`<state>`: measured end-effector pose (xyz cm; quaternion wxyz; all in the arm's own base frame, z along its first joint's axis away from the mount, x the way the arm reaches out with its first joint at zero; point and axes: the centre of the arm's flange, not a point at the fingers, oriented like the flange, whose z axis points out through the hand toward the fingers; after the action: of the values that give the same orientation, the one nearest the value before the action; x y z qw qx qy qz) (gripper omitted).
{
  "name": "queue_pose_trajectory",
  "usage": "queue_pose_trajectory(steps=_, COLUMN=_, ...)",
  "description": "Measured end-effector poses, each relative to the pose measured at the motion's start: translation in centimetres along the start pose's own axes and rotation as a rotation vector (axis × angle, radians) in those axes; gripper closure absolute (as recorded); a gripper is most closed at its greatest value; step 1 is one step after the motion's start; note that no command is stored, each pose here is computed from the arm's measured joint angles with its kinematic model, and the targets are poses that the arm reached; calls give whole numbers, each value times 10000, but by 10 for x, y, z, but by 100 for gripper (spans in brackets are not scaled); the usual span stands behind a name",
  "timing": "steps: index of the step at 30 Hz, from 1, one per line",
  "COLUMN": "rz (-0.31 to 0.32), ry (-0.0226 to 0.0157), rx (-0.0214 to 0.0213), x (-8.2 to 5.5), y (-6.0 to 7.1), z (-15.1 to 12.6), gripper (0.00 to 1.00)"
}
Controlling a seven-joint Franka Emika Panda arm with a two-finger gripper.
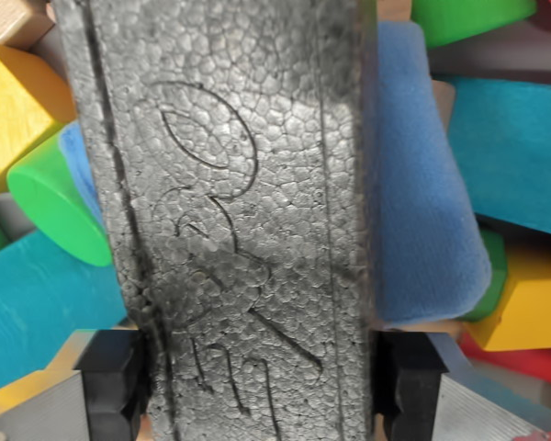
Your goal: Pick an object from the bin
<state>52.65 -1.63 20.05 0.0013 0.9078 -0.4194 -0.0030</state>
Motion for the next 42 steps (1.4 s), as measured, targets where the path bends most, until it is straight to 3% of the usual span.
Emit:
queue_pose_trajectory(steps=24, rz=0, ry=3, rx=3, x=0, y=0, z=-1, gripper=100)
queue_pose_trajectory(steps=42, rz=1, ry=39, rx=25, x=0, y=0, z=-44, gripper=100)
